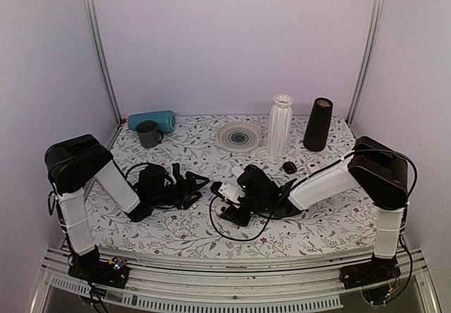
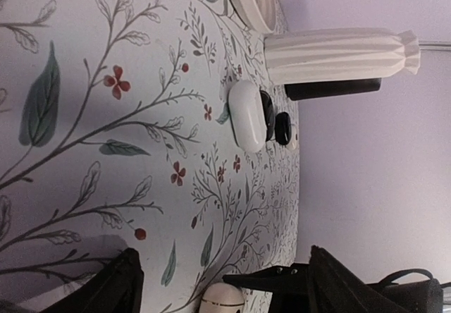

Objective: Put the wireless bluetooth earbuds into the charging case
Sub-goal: Move the earbuds to the center of the board, then pick up the charging case from the center of the board, then pass from the right arm to the left, then open the charging case.

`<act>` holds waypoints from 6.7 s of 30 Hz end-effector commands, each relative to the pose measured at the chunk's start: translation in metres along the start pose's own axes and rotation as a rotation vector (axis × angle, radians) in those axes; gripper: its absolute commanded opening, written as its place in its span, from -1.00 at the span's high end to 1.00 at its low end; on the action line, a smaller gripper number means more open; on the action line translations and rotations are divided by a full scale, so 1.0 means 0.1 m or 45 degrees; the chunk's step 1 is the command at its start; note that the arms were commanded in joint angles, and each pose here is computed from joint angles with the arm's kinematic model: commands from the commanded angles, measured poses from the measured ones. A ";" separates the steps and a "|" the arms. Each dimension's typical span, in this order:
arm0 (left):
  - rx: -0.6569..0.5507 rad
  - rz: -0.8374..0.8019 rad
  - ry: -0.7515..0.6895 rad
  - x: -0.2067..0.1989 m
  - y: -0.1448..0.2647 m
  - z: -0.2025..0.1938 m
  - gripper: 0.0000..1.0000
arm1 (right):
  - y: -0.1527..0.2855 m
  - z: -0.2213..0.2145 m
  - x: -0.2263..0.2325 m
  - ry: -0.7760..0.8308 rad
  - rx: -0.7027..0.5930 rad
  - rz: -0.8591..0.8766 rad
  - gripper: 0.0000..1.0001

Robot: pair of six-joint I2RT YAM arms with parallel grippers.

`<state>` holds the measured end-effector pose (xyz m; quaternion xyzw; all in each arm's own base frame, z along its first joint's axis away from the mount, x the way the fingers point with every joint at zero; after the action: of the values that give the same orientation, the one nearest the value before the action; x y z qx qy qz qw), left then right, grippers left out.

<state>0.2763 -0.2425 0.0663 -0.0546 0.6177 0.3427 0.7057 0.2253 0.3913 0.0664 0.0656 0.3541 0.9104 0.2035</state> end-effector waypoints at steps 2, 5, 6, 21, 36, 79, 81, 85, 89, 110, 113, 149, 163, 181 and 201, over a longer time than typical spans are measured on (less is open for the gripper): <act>0.087 0.102 0.055 0.22 -0.10 -0.19 -0.63 | 0.19 -0.01 -0.02 -0.062 -0.029 -0.063 0.20; 0.062 0.084 -0.019 0.08 -0.08 -0.09 -0.64 | 0.23 0.02 -0.03 -0.084 -0.052 -0.085 0.20; 0.053 0.085 -0.044 0.04 -0.06 -0.04 -0.63 | 0.25 0.04 -0.04 -0.087 -0.070 -0.098 0.20; 0.282 -0.055 -0.593 -0.63 0.25 0.52 -0.33 | 0.60 0.65 -0.24 -0.032 -0.342 -0.323 0.20; 0.471 -0.412 -0.672 -1.34 0.17 0.31 -0.17 | 1.01 1.23 -0.33 0.083 -0.515 -0.445 0.18; 0.371 -0.667 -0.988 -1.82 0.35 0.20 1.00 | 1.38 1.34 -0.28 -0.090 -0.611 -0.147 -0.75; 0.342 -0.694 -1.034 -1.87 0.41 0.20 1.00 | 1.50 1.37 -0.26 -0.122 -0.648 -0.092 -0.78; 0.287 -0.750 -1.103 -1.96 0.54 0.19 1.00 | 1.75 1.46 -0.27 -0.189 -0.732 0.036 -0.79; 0.263 -0.831 -1.162 -2.06 0.66 0.15 1.00 | 1.91 1.53 -0.33 -0.288 -0.787 0.173 -0.78; 0.246 -1.025 -1.289 -2.34 0.95 -0.01 1.00 | 2.05 1.73 -0.52 -0.437 -0.805 0.265 -0.74; 0.242 -1.033 -1.299 -2.35 0.96 -0.02 1.00 | 2.03 1.71 -0.57 -0.459 -0.791 0.244 -0.74; 0.233 -1.003 -1.288 -2.35 0.93 0.03 1.00 | 1.89 1.69 -0.50 -0.433 -0.721 0.285 -0.75; 0.270 -1.021 -1.290 -2.30 0.95 -0.02 1.00 | 2.01 1.66 -0.64 -0.494 -0.740 0.217 -0.75; 0.277 -1.020 -1.295 -2.29 0.95 -0.04 1.00 | 2.06 1.67 -0.65 -0.479 -0.742 0.227 -0.75; 0.227 -0.984 -1.306 -2.29 0.86 0.02 1.00 | 2.12 1.75 -0.45 -0.473 -0.711 0.523 -0.38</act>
<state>0.2338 -0.2686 0.2982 -0.0343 0.1867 0.0117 0.9817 0.2486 0.3347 0.3258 0.2313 0.0385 0.9630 0.1332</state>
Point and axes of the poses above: each gripper's point midway between its finger pads, its own y axis back along the fingers, its own x axis along the line the jaws close on, z = x × y, the point moved 7 cm from there along y, back along the fingers, and after that the axes turned 2 degrees about -y, right-handed, at the moved point
